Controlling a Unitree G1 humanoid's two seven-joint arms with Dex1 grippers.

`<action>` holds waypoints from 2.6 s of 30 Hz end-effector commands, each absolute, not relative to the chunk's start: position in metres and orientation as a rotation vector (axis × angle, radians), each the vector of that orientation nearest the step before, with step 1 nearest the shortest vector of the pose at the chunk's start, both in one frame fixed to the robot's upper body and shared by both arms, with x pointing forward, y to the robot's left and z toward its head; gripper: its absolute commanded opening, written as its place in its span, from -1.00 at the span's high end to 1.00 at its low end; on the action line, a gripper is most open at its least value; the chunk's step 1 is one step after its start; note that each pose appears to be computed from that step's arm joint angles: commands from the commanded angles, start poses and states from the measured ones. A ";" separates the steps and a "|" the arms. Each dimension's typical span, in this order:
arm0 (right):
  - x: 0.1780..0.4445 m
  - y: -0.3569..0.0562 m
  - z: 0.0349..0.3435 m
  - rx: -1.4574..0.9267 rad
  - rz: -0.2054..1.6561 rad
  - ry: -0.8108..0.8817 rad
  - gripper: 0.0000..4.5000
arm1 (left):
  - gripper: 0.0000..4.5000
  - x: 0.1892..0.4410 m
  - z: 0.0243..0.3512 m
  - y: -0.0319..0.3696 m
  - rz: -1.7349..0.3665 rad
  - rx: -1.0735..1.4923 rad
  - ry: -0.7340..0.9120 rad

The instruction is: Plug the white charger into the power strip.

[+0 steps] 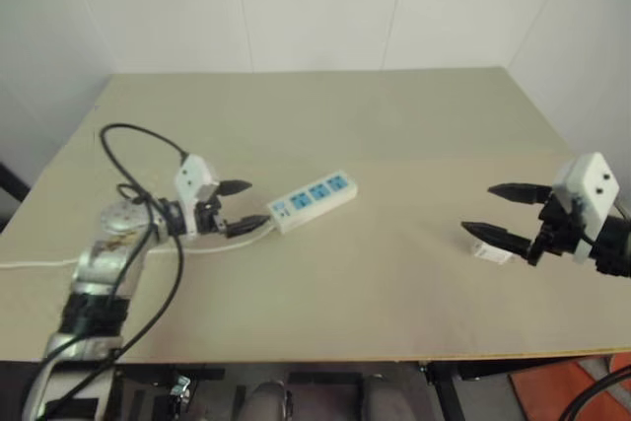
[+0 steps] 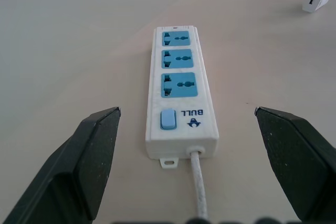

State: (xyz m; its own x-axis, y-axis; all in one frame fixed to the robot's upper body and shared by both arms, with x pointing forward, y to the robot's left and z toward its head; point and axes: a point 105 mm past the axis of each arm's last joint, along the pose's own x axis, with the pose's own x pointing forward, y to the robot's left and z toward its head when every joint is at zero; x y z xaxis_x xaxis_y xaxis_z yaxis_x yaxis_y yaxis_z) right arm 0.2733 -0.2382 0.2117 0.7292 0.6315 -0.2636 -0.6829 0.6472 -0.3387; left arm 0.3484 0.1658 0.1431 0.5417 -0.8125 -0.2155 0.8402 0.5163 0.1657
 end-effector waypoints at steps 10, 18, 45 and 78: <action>0.267 -0.228 0.233 -0.426 0.766 0.011 -0.93 | -0.99 0.375 0.111 0.140 -1.000 0.325 0.126; 0.266 -0.223 0.234 -0.414 0.773 -0.007 -0.93 | -0.99 0.382 0.096 0.136 -0.977 0.277 0.143; 0.270 -0.228 0.232 -0.450 0.799 0.060 -0.93 | -0.46 0.312 0.093 0.093 -1.507 0.252 0.104; 0.311 -0.278 0.154 -0.932 0.705 0.969 -0.93 | -0.46 0.296 0.064 0.063 -1.568 0.285 0.140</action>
State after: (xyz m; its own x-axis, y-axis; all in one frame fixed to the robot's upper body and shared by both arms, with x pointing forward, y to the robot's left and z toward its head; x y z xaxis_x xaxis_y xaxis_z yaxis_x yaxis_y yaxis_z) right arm 0.3056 -0.2730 0.1466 0.3813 0.1244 -0.9160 -0.8441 0.4508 -0.2901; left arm 0.3068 0.0701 0.0760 0.0606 -0.9677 -0.2449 0.9894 0.0257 0.1433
